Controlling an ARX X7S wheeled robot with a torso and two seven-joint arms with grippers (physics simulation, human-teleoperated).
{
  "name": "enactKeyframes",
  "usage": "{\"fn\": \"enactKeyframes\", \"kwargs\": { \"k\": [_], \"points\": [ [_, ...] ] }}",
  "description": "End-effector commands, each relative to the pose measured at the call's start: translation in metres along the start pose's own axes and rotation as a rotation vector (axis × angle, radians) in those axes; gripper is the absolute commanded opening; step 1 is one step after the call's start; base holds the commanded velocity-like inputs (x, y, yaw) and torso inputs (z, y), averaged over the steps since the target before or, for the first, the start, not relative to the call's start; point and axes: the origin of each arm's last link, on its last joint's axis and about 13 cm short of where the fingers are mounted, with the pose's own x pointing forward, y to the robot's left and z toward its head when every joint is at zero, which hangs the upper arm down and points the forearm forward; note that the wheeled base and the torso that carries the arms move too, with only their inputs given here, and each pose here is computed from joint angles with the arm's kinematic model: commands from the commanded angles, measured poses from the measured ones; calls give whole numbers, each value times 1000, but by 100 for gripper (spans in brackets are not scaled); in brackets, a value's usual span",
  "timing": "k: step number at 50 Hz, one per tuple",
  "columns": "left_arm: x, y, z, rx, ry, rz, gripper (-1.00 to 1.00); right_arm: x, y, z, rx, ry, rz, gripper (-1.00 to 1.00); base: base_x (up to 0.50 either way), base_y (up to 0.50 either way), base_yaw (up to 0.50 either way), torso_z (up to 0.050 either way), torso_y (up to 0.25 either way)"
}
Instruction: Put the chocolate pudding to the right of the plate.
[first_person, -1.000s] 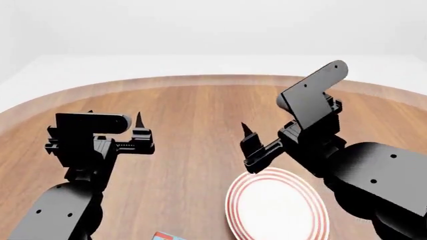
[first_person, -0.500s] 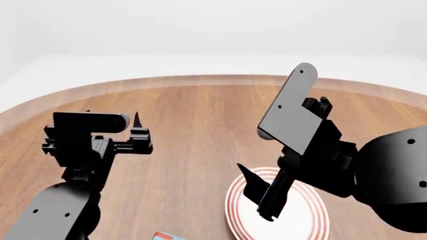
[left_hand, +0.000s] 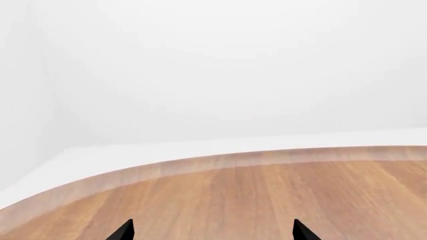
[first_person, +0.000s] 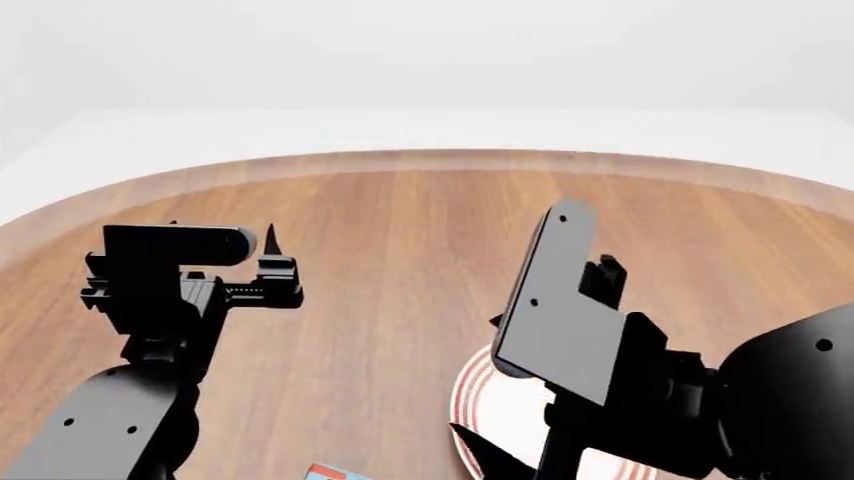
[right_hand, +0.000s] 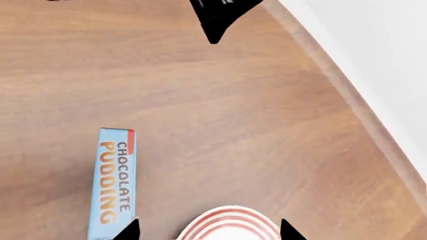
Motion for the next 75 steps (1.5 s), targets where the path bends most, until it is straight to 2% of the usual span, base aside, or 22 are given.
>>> {"fn": "enactKeyframes", "kwargs": {
  "k": [1, 9, 32, 37, 44, 59, 75],
  "points": [
    [1, 0, -1, -1, 1, 0, 100, 7, 14, -5, -4, -29, 122, 100, 0, 0, 0, 0, 0],
    [0, 0, -1, -2, 3, 2, 100, 16, 18, -3, 53, -69, 153, 100, 0, 0, 0, 0, 0],
    [0, 0, 0, 1, 0, 3, 100, 54, 25, -28, 132, 13, 268, 100, 0, 0, 0, 0, 0],
    [0, 1, 1, 0, -2, 4, 100, 60, 31, -33, 132, 37, 308, 100, 0, 0, 0, 0, 0],
    [1, 0, 0, -2, -2, 0, 100, 69, 33, -39, 128, 66, 306, 100, 0, 0, 0, 0, 0],
    [0, 0, -3, -6, 1, 1, 100, 86, 26, -48, 159, 99, 278, 100, 0, 0, 0, 0, 0],
    [1, 0, -5, -9, 4, -2, 100, 104, 32, -56, 176, 128, 347, 100, 0, 0, 0, 0, 0]
  ]
}}
